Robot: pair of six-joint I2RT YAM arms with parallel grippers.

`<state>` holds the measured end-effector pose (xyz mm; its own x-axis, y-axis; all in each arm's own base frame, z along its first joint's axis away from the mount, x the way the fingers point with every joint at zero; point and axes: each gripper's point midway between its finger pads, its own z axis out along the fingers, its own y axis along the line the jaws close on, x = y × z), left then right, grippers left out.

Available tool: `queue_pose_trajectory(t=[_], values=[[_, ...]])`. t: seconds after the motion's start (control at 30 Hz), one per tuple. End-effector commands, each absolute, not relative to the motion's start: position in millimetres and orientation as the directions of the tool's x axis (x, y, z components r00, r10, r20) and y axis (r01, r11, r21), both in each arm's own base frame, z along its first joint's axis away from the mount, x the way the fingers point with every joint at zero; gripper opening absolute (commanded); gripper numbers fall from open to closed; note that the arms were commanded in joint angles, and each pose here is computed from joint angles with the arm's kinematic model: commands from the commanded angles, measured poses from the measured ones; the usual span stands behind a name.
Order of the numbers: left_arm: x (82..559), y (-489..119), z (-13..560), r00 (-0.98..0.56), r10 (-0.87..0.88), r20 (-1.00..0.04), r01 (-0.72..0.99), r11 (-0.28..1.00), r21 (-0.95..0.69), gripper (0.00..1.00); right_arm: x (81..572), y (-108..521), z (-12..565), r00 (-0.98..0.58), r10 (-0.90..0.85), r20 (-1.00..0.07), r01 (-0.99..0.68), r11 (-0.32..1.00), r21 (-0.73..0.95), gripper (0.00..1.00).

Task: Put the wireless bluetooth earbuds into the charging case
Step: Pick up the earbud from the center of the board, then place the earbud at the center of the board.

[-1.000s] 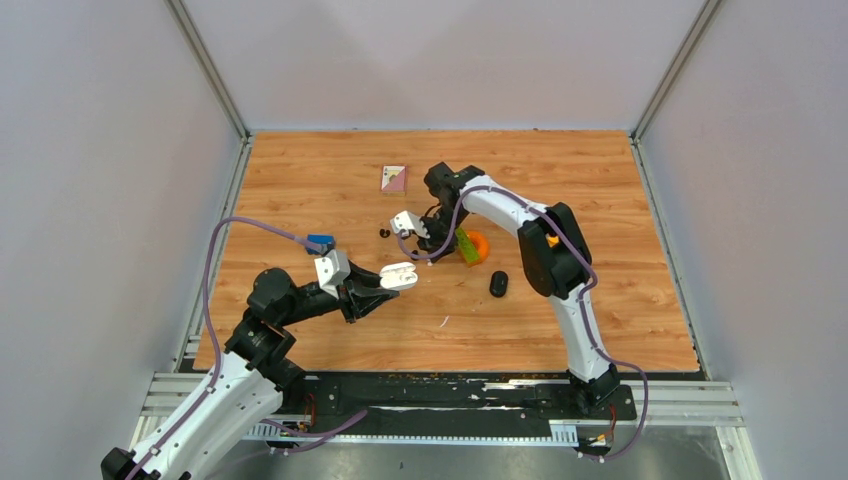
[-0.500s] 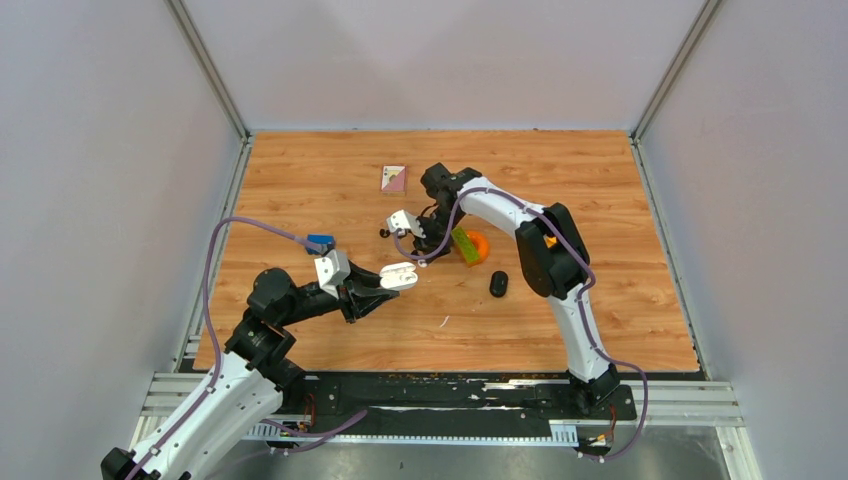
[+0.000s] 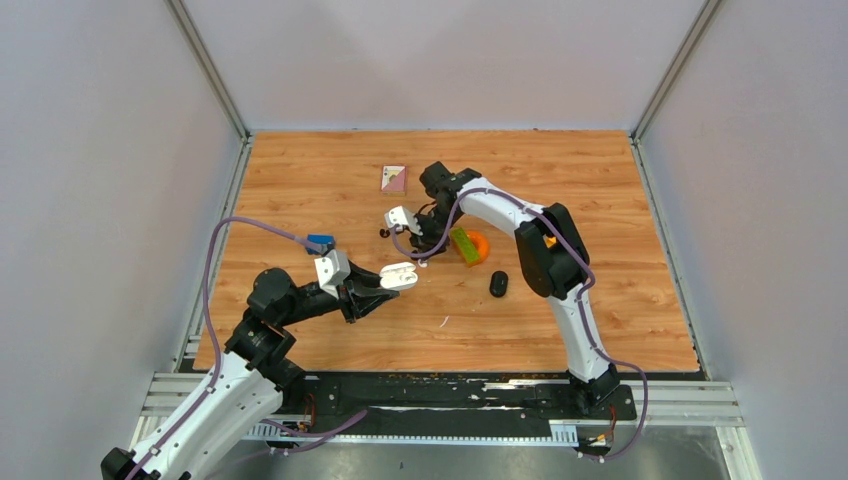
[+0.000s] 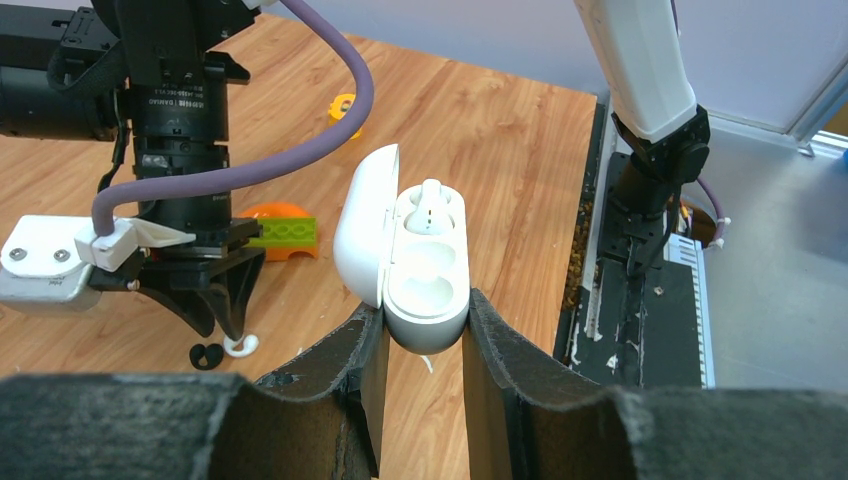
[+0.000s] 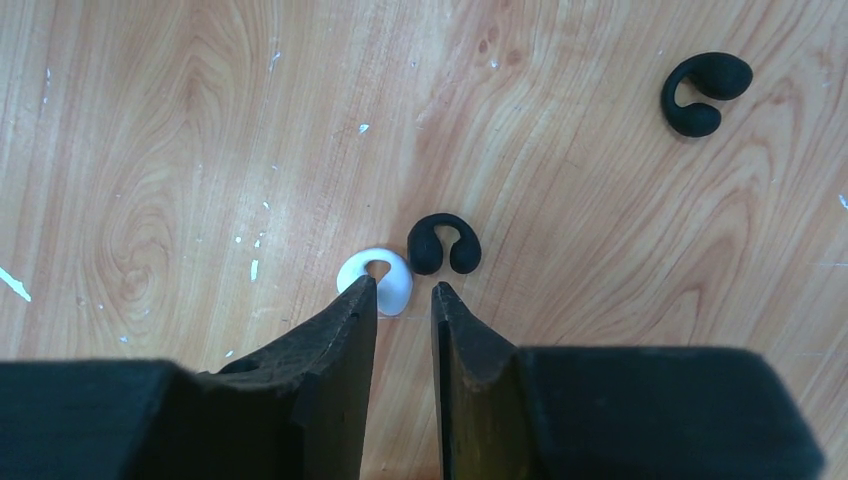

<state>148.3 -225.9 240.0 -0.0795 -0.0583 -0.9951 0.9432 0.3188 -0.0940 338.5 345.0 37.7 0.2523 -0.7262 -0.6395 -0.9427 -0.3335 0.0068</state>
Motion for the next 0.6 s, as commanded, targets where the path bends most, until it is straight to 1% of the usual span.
queue_pose_trajectory(t=[0.0,0.13,0.4,0.47,0.57], values=[[147,-226,250,-0.045,-0.081,-0.996,0.948,0.312,-0.068,0.00,342,361,49,0.250,-0.686,-0.683,-0.942,-0.334,-0.009,0.27],[147,-226,250,-0.044,-0.082,-0.996,0.947,0.313,-0.068,0.00,341,356,38,0.234,-0.713,-0.661,-0.946,-0.325,0.016,0.26],[146,-226,251,-0.042,-0.084,-0.996,0.948,0.312,-0.066,0.00,335,343,31,0.177,-0.761,-0.624,-0.958,-0.278,0.068,0.20],[146,-226,252,-0.040,-0.085,-0.996,0.948,0.312,-0.065,0.00,340,339,36,0.151,-0.776,-0.612,-0.971,-0.233,0.056,0.18],[146,-226,253,-0.037,-0.086,-0.996,0.948,0.312,-0.062,0.00,346,328,47,0.063,-0.797,-0.601,-0.992,-0.115,0.047,0.16]])
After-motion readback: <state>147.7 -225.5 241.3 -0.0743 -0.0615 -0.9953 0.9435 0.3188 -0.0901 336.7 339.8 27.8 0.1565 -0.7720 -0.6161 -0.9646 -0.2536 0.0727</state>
